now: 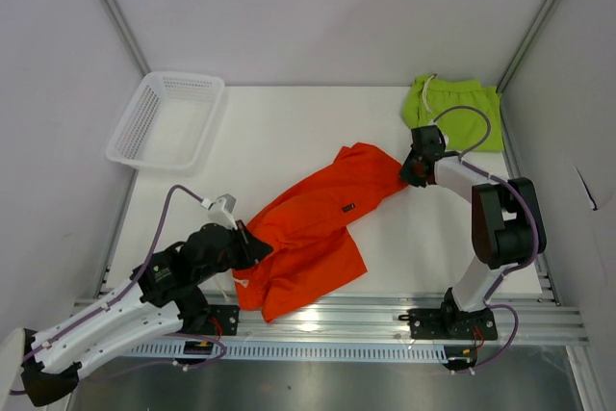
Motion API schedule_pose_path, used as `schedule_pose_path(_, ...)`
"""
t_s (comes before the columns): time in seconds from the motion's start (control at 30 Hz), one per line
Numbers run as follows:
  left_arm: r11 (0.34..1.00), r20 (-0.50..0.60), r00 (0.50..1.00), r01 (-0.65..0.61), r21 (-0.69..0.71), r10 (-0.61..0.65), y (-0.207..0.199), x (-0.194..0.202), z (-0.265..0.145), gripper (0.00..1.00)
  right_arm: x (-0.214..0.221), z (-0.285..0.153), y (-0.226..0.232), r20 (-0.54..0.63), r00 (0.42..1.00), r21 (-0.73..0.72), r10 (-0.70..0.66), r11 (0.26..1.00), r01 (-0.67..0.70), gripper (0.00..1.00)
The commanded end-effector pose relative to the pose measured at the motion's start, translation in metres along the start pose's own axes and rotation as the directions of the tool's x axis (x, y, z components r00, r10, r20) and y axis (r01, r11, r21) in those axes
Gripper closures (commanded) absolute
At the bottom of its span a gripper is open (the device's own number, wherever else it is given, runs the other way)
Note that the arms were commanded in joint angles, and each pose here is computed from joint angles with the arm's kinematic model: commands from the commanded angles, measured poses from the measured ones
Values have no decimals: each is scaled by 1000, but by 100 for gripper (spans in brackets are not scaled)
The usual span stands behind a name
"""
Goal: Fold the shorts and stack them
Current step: Flatten the shorts out
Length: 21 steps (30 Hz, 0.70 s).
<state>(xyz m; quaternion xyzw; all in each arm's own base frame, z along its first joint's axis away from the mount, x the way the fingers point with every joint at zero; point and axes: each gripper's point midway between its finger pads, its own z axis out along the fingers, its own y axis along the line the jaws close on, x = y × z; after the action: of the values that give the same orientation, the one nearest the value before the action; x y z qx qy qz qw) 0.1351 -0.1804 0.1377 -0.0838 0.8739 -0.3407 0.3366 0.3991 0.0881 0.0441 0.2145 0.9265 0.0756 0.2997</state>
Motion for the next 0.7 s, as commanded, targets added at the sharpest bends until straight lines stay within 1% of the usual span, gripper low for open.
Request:
schedule_pose_path(0.0, 999, 32, 999, -11, 41, 10, -15, -12, -2, 100, -2, -6, 16, -2, 999, -109, 37, 993, -37, 79)
schedule_pose_path(0.07, 999, 31, 1000, -8, 43, 7, -16, -12, 0, 100, 6, -3, 17, -32, 999, -122, 28, 992, -31, 59)
schedule_pose_path(0.1, 999, 25, 1000, -9, 42, 8, -16, -10, 1, 100, 9, -2, 16, -37, 999, -119, 24, 992, -29, 50)
schedule_pose_path(0.23, 999, 24, 1000, -6, 42, 5, -16, -10, 2, 100, 13, -5, 13, -32, 999, -124, 31, 992, -34, 48)
schedule_pose_path(0.3, 999, 27, 1000, -5, 42, 4, -16, -11, 1, 100, 17, -7, 10, -36, 999, -122, 41, 992, -45, 42)
schedule_pose_path(0.33, 999, 25, 1000, -6, 40, 5, -15, -10, 1, 100, 16, -10, 11, -33, 998, -126, 47, 991, -51, 41)
schedule_pose_path(0.43, 999, 25, 1000, -6, 40, 5, -15, -10, 2, 100, 19, -13, 9, -32, 997, -125, 71, 989, -74, 41)
schedule_pose_path(0.57, 999, 23, 1000, -6, 37, 6, -15, -10, 2, 100, 12, -25, 2, 17, 995, -98, 93, 991, -91, 41)
schedule_pose_path(0.67, 999, 25, 1000, -6, 40, 5, -15, -10, 2, 100, 14, -28, -3, 27, 994, -96, 108, 990, -105, 41)
